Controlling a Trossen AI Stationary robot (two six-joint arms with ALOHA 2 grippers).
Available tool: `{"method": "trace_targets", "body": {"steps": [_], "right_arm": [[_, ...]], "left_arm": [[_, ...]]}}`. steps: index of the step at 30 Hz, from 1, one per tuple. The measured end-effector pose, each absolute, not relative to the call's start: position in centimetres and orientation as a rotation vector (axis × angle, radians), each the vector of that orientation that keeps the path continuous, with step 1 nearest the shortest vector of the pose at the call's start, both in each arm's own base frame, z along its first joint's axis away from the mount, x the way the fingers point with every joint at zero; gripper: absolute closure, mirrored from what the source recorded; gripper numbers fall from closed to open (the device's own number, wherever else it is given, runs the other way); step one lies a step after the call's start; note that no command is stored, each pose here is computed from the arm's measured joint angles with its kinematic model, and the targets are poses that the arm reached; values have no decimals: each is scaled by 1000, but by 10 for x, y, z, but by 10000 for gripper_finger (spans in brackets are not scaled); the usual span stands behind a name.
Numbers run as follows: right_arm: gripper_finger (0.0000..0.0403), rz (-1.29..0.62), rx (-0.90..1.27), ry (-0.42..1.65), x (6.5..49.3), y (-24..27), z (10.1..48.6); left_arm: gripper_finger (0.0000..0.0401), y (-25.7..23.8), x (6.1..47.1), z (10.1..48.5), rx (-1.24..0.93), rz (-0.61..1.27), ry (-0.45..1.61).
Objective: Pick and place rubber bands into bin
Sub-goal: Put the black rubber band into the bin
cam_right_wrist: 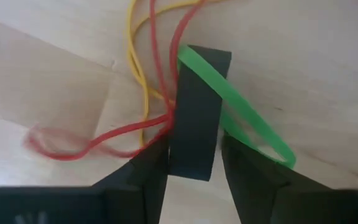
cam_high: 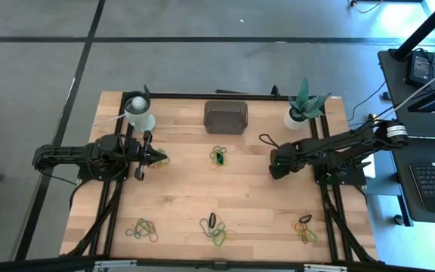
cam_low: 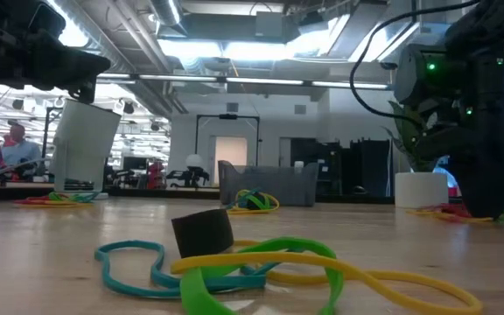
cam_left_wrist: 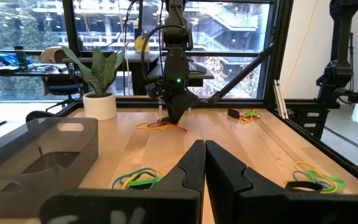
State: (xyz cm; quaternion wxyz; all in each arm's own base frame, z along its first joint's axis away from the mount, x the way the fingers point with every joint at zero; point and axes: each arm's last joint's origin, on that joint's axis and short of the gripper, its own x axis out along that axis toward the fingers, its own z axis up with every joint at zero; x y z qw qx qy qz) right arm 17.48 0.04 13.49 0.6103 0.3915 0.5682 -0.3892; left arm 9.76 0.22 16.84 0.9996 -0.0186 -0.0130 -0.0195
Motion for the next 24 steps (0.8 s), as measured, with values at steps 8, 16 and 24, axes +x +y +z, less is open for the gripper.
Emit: {"method": "trace_targets", "body": {"steps": [8,16,24], "right_arm": [[348,-875,911,1282,174,0,140],[385,-811,954,1242,172,1,170],[397,-695,963,1198,179,2,215]], "left_arm": [[395,2,98,168,-37,-39,-26],[395,2,98,168,-37,-39,-26],[395,2,98,168,-37,-39,-26]]}}
